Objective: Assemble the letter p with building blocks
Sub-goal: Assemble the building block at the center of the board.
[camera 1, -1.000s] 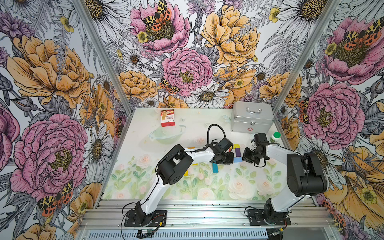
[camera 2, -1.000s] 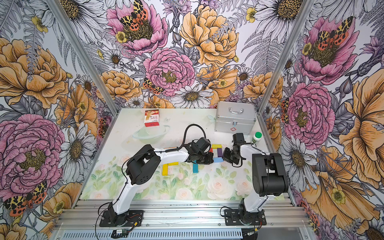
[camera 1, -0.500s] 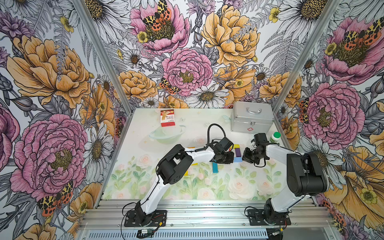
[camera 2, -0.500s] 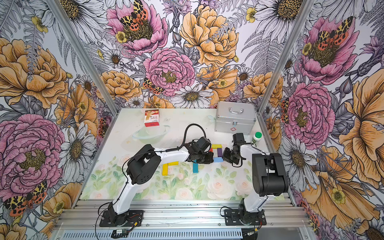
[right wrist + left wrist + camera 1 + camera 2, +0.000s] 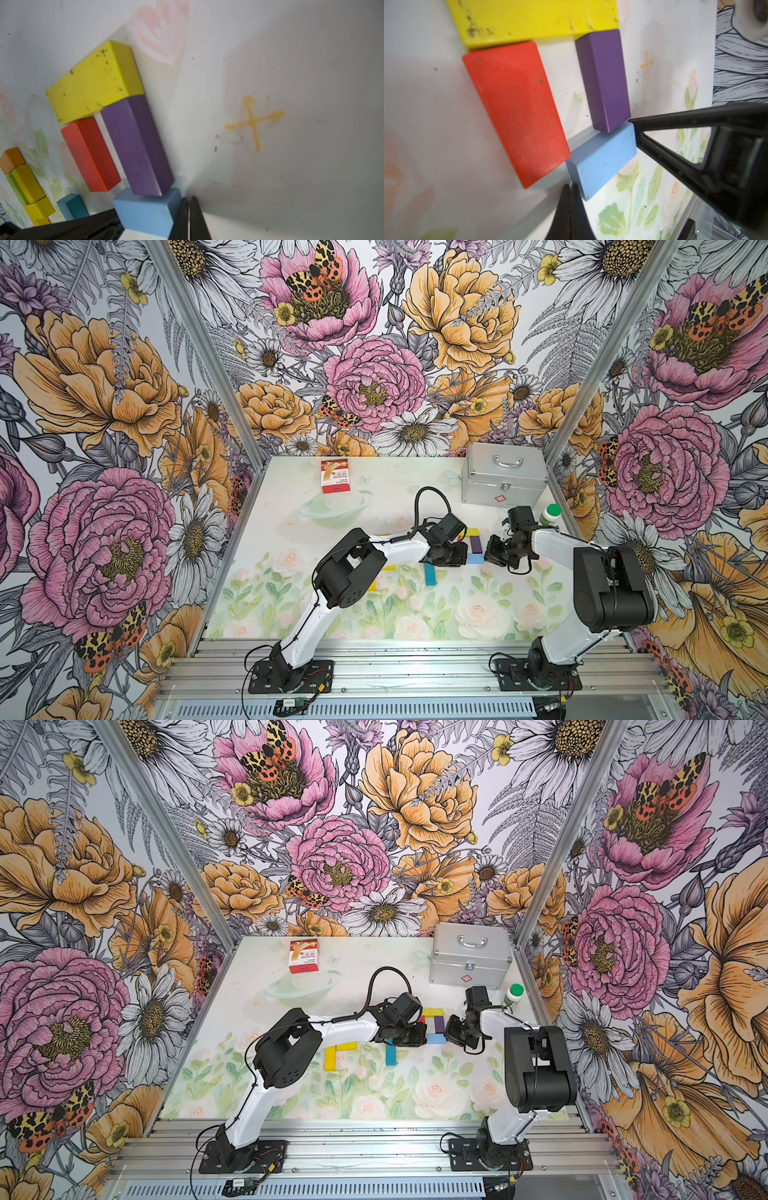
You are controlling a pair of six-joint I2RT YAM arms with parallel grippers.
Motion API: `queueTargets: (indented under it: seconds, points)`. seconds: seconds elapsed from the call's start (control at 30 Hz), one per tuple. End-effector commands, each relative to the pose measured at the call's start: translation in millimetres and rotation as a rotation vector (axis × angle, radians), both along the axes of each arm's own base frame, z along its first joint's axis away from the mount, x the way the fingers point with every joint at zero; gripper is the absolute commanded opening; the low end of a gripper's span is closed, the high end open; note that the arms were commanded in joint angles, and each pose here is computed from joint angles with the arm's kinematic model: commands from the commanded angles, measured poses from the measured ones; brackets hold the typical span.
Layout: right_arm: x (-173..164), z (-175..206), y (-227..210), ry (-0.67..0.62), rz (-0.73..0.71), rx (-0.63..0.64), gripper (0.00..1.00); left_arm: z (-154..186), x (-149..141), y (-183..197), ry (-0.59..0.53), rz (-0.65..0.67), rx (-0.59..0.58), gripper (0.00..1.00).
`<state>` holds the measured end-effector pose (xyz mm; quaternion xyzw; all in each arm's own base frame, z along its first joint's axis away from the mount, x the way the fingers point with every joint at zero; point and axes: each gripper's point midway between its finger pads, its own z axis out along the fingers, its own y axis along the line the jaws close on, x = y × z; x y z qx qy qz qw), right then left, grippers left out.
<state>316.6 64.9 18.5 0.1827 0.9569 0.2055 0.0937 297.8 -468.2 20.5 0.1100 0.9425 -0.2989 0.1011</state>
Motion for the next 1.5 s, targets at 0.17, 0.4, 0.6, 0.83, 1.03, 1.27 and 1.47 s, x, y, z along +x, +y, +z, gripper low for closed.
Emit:
queueTargets:
  seconds: [0.17,0.4,0.6,0.83,1.03,1.27,1.47]
  points:
    - [1.8,-3.0,1.4,0.018,-0.007,0.004,0.08,-0.4,8.6,-7.1,-0.023,-0.005,-0.016,0.00]
    - [3.4,-3.3,1.4,0.017,-0.004,0.003,0.08,-1.2,8.1,-7.0,-0.021,-0.007,-0.015,0.00]
    - [3.9,-2.6,1.1,0.016,-0.006,0.002,0.08,-1.1,8.6,-7.2,-0.020,-0.006,-0.016,0.00]
    - [1.4,-4.3,0.7,0.022,-0.008,0.000,0.09,-0.7,9.4,-7.9,-0.023,-0.004,-0.016,0.00]
    - [1.7,-4.3,0.5,0.022,-0.008,-0.001,0.09,-0.5,9.8,-8.2,-0.025,-0.004,-0.017,0.00]
    - [-1.2,-5.2,-0.9,0.024,-0.011,-0.006,0.10,3.2,10.1,-7.9,-0.030,-0.002,-0.020,0.00]
    - [-3.5,-1.9,-2.9,0.017,-0.025,-0.012,0.11,9.6,13.2,-2.4,-0.061,0.016,-0.007,0.11]
